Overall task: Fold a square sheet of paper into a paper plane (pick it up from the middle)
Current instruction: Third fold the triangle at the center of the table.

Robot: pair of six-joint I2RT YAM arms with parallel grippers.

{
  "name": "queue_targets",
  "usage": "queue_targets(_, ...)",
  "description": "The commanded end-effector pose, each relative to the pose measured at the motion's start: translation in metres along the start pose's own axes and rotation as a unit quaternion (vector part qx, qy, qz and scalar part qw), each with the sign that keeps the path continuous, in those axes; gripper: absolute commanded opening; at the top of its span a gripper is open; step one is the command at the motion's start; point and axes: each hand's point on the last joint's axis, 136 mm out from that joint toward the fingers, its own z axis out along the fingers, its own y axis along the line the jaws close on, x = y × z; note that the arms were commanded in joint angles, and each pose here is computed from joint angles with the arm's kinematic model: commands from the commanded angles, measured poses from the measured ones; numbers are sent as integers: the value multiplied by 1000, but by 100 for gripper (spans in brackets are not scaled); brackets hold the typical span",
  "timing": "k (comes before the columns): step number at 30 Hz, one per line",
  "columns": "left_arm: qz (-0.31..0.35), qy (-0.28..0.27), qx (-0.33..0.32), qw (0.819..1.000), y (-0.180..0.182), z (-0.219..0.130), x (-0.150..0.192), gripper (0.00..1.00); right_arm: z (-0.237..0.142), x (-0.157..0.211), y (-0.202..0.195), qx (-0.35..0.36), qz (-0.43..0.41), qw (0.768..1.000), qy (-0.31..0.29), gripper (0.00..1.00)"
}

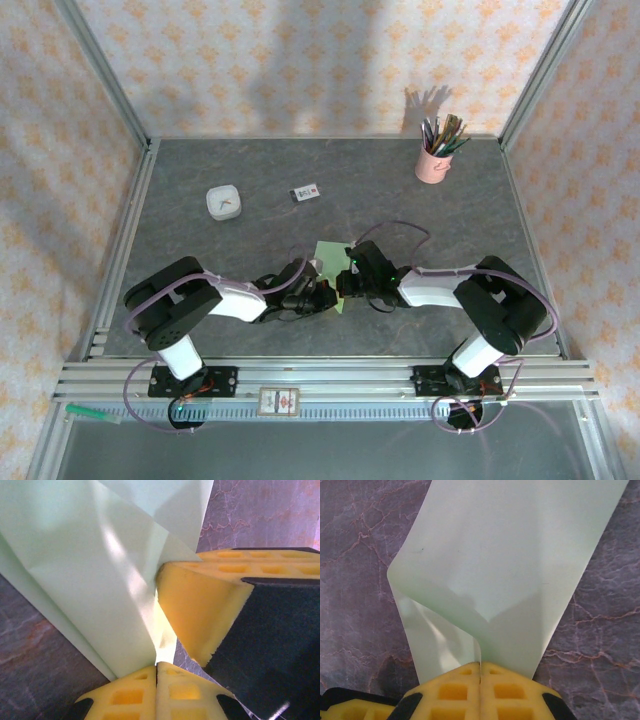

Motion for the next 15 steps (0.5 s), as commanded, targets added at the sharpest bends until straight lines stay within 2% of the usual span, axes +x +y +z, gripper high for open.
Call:
queue_targets(1,19,-11,4,1000,-7,-6,-7,3,1,33,-40,74,7,996,54,1)
queue_targets(6,19,-34,1,999,-7,-17,-21,3,1,33,-40,73,7,996,53,1)
queue_targets(15,12,-12,-11,1000,9,-2,-14,2,0,34,-42,76,8,996,54,1)
